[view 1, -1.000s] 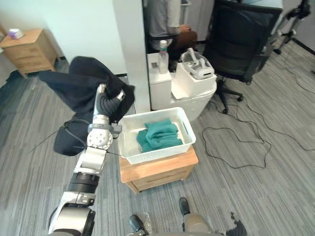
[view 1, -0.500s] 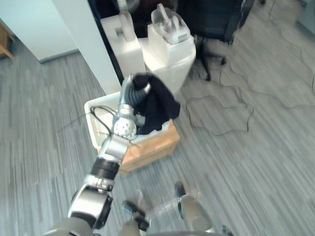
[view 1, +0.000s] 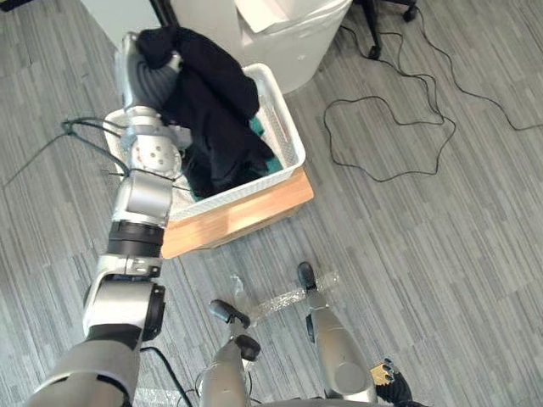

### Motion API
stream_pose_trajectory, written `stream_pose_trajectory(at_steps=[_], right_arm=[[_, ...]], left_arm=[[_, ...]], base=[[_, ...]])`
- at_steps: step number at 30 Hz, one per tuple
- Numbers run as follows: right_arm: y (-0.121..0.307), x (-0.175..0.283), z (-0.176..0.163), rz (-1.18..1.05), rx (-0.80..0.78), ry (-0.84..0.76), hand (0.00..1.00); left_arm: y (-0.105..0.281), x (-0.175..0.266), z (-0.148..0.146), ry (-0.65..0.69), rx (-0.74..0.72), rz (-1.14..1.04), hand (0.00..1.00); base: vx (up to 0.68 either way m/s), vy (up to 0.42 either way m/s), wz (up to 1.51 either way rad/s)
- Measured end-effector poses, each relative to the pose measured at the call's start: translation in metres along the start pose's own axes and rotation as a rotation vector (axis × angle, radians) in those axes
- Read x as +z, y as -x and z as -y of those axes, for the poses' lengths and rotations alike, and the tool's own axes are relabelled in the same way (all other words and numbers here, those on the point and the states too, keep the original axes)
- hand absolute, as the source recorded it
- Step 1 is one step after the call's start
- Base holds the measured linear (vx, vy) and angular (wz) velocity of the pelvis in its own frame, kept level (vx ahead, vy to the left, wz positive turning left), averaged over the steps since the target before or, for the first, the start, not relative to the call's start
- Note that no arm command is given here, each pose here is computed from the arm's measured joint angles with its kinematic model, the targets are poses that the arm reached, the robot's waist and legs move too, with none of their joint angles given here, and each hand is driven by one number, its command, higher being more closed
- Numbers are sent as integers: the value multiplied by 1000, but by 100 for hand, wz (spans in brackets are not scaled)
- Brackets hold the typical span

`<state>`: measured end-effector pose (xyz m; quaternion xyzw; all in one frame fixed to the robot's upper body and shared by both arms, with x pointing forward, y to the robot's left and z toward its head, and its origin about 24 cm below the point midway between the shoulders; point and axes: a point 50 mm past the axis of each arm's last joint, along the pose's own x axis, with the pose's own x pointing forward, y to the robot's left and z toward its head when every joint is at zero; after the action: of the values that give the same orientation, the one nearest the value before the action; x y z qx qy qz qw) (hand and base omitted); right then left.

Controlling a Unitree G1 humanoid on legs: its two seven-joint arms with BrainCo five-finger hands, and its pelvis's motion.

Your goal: Tidy the bed and pick cloth on bed and put in laundry

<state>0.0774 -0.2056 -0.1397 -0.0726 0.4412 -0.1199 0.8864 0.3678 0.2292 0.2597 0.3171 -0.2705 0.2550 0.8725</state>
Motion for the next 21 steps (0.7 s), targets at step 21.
stream_pose_trajectory(at_steps=[21], right_arm=[[-6, 4, -5, -24, 51, -33, 0]], left_arm=[[13, 23, 6, 117, -133, 96, 0]], base=[[-5, -13, 5]])
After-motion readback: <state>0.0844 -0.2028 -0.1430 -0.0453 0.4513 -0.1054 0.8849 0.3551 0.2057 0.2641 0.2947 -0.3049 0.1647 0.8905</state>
